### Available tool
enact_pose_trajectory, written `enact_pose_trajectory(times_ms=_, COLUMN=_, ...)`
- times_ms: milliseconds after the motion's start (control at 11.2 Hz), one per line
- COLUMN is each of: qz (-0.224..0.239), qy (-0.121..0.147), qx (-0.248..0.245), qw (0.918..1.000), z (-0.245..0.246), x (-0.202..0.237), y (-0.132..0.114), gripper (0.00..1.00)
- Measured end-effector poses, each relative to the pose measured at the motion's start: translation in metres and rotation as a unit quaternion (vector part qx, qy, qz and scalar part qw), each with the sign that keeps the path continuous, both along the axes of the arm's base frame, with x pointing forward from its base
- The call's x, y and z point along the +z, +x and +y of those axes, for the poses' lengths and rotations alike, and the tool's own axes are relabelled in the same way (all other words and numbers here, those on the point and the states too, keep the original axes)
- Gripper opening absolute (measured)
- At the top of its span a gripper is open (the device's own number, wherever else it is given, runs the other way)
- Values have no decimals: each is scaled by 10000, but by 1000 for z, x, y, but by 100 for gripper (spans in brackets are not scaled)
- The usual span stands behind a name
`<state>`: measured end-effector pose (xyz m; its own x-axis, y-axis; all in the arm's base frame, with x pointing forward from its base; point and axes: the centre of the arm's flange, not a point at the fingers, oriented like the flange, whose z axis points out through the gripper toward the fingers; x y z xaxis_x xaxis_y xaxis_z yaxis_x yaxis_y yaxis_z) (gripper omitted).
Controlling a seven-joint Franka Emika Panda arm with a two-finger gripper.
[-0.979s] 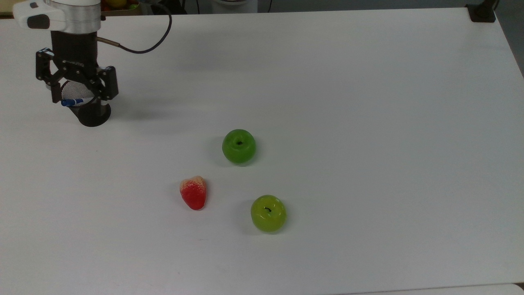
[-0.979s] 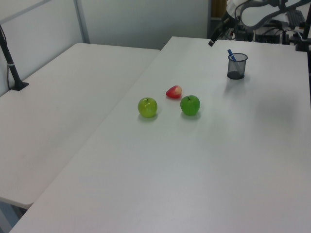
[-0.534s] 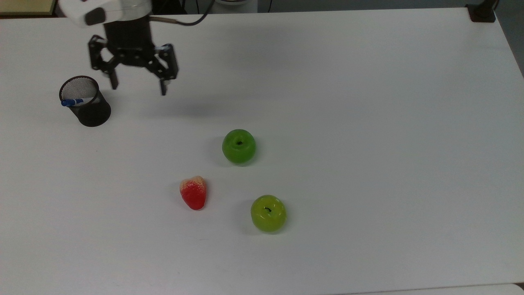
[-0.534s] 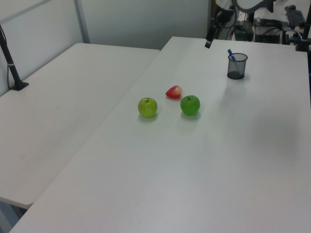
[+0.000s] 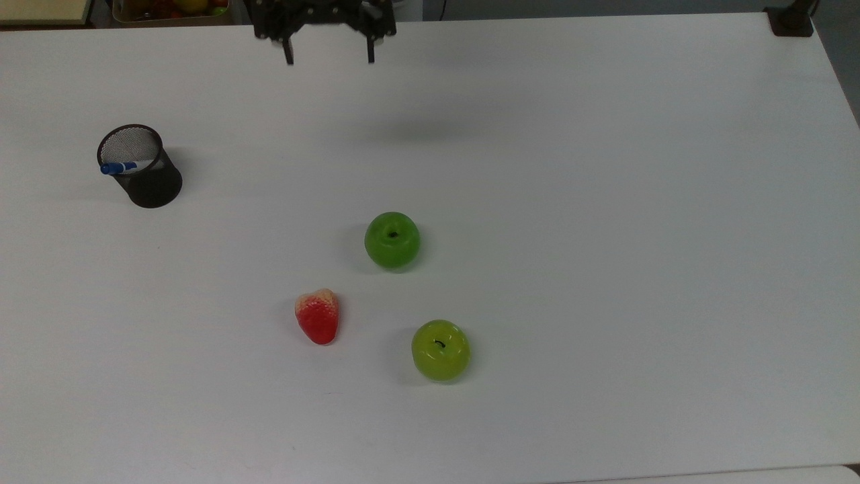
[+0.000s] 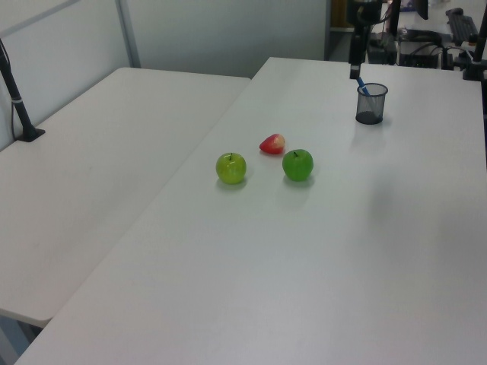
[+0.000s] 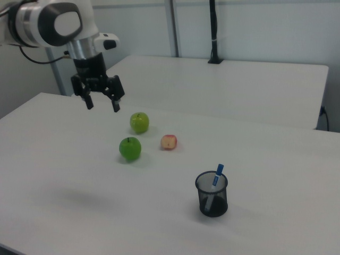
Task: Place marker
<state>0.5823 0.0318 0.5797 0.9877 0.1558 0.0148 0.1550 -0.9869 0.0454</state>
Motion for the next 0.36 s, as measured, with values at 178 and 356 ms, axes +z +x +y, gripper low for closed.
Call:
enact_pose_trajectory(times_ms=178, qz=218, qy=-14, qx=10, qw=9998, z=7, x=15, y=-19, gripper=100)
enact_pose_trajectory(times_ms=356, qz=232, qy=-17, qx=-133, qw=9996, z=7, x=19, y=-24, gripper=100)
